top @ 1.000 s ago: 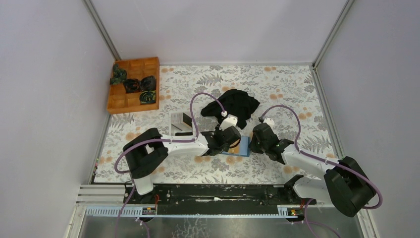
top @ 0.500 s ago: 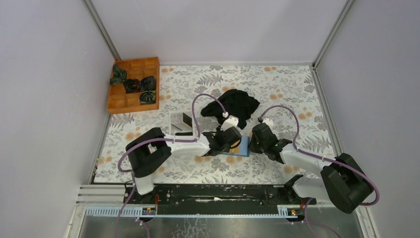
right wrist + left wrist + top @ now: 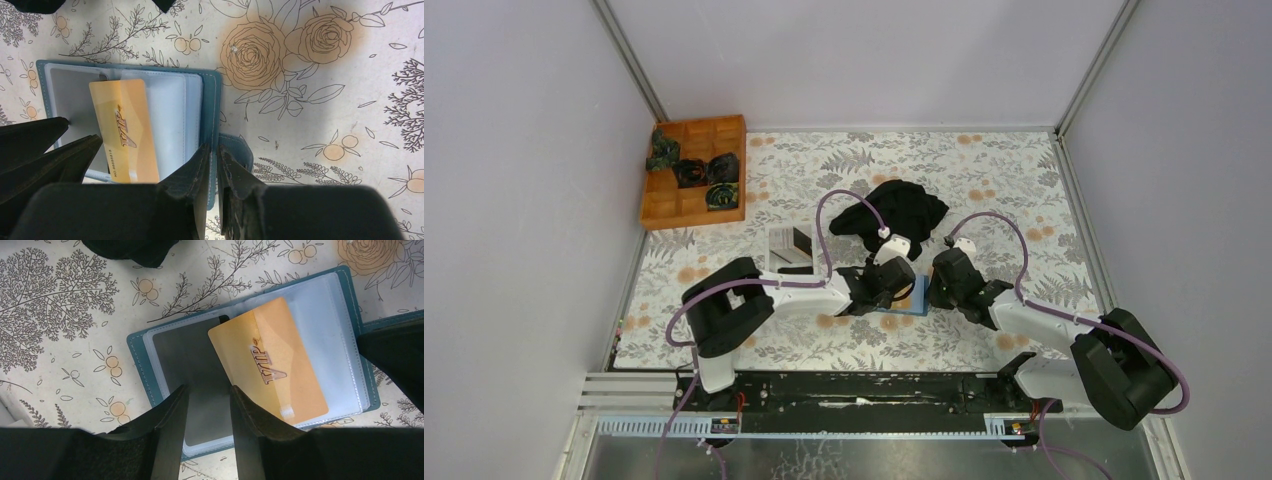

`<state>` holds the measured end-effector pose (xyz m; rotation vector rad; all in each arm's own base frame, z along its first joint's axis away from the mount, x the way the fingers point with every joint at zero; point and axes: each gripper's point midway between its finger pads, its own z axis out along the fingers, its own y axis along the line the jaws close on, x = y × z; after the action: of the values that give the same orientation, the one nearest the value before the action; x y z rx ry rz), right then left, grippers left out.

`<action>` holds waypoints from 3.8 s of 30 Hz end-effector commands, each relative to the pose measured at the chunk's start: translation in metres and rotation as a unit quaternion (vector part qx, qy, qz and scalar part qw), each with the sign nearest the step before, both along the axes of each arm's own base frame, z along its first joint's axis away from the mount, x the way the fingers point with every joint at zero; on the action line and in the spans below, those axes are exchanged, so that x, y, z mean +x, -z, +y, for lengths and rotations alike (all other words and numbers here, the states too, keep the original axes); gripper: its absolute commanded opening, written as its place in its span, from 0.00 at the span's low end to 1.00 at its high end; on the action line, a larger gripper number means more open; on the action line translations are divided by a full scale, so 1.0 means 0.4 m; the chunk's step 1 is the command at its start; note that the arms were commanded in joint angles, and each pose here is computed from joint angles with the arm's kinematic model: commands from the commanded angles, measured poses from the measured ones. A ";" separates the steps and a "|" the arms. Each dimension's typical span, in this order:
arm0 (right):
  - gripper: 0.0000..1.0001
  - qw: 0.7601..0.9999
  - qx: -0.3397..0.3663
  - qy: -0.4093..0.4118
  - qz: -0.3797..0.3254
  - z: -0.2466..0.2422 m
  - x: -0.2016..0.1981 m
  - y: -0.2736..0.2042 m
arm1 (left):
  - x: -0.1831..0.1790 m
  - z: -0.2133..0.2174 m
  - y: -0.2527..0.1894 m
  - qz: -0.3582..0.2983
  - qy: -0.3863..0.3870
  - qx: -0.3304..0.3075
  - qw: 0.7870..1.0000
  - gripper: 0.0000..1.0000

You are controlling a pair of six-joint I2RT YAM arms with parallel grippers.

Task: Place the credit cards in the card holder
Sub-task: Insert the credit card into the card holder.

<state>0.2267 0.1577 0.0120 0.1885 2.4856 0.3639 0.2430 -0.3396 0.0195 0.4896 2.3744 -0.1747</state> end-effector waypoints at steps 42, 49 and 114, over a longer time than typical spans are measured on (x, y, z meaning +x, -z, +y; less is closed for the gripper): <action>0.18 1.000 -0.009 0.000 0.005 -0.008 -0.001 0.013 | 0.068 0.021 -0.031 -0.086 -0.036 0.028 0.995 0.50; 0.18 1.000 -0.010 -0.001 0.005 -0.007 0.001 0.015 | 0.077 0.032 -0.026 -0.089 -0.042 0.037 0.994 0.51; 0.18 1.000 -0.008 -0.006 0.009 -0.003 -0.002 0.024 | 0.051 -0.065 -0.043 -0.063 0.024 -0.073 0.995 0.51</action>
<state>0.2292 0.1599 0.0117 0.1780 2.4789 0.3713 0.2652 -0.3521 0.0206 0.4779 2.2599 -0.2356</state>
